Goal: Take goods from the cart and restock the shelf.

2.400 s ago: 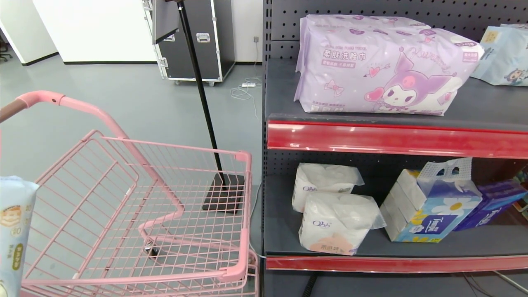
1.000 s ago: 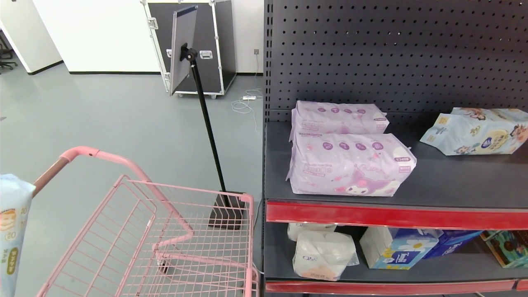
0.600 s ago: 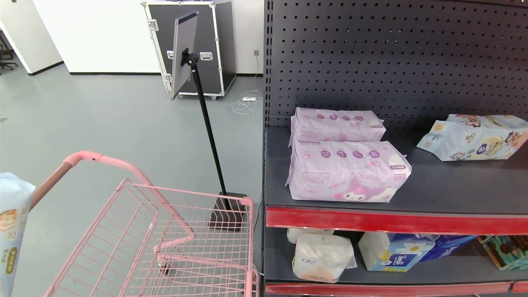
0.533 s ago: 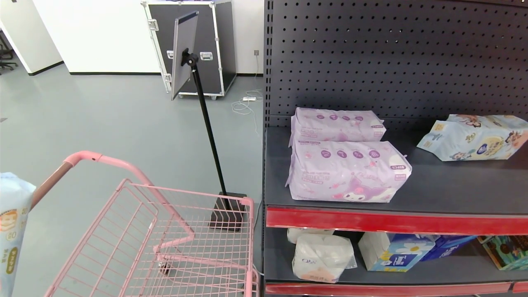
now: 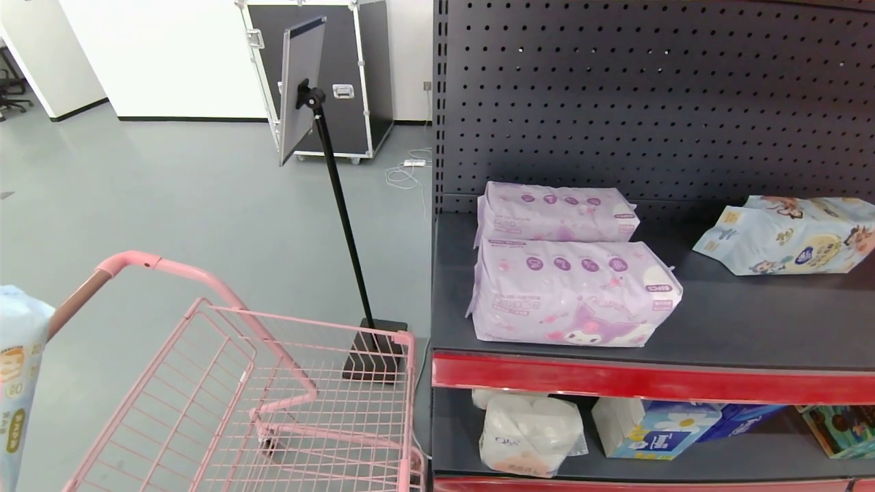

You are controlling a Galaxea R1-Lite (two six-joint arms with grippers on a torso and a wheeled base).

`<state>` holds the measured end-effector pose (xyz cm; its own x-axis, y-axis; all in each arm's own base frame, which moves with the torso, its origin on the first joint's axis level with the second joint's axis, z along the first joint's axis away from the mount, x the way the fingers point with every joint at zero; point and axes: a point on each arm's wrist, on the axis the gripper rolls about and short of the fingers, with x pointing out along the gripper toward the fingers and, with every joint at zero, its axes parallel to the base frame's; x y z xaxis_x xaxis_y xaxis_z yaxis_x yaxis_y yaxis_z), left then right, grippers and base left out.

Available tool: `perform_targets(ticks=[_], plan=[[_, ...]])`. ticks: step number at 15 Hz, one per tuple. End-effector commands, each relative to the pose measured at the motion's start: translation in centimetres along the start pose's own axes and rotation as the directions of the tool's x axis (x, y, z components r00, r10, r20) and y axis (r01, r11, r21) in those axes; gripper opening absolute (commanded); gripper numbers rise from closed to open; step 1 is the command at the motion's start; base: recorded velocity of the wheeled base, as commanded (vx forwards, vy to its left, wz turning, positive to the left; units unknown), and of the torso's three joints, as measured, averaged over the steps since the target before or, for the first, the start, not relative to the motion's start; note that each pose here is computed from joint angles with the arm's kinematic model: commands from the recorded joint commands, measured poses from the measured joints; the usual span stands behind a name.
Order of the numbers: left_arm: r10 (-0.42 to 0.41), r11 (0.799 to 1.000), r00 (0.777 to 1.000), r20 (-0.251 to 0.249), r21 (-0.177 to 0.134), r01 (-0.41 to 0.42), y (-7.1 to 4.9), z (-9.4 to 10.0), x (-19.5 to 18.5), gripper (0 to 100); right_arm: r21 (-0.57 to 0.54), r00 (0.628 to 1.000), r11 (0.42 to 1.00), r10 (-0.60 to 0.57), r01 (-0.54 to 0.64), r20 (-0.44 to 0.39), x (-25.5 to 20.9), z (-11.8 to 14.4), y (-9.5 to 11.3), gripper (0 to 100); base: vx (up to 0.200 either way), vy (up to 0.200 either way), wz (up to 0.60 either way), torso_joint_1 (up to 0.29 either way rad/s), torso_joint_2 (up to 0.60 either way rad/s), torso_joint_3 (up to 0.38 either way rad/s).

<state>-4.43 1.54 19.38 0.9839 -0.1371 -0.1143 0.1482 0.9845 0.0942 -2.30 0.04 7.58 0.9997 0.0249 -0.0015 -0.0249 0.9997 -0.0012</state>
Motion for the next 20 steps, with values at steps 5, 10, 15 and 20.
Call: perform_targets(ticks=[5, 10, 15, 20], plan=[[-0.002, 1.0, 1.0, -0.008, 0.001, 0.002, -0.02, 0.05, 0.17, 0, 0.0, 1.0, 1.0, 0.0, 0.0, 0.0, 0.0, 0.01, 0.0, 100, 0.0, -0.2, 0.0, 0.009, 0.0, 0.0], [-0.002, 1.0, 1.0, -0.008, 0.001, 0.002, -0.02, 0.05, 0.17, 0, 0.0, 1.0, 1.0, 0.001, -0.001, 0.0, 0.0, 0.01, 0.0, 100, 0.0, -0.2, 0.0, 0.004, 0.0, 0.001], [-0.002, 1.0, 1.0, -0.007, 0.001, 0.002, -0.02, 0.06, 0.17, 0, 0.0, 1.0, 1.0, 0.001, -0.001, 0.0, 0.0, 0.01, 0.0, 100, 0.0, -0.2, 0.0, 0.003, 0.0, 0.002], [-0.002, 1.0, 1.0, -0.004, 0.001, 0.002, -0.01, 0.04, 0.11, 0, 0.0, 1.0, 1.0, 0.001, -0.001, 0.0, 0.0, 0.01, 0.0, 100, 0.0, -0.2, 0.0, 0.002, 0.0, 0.004]])
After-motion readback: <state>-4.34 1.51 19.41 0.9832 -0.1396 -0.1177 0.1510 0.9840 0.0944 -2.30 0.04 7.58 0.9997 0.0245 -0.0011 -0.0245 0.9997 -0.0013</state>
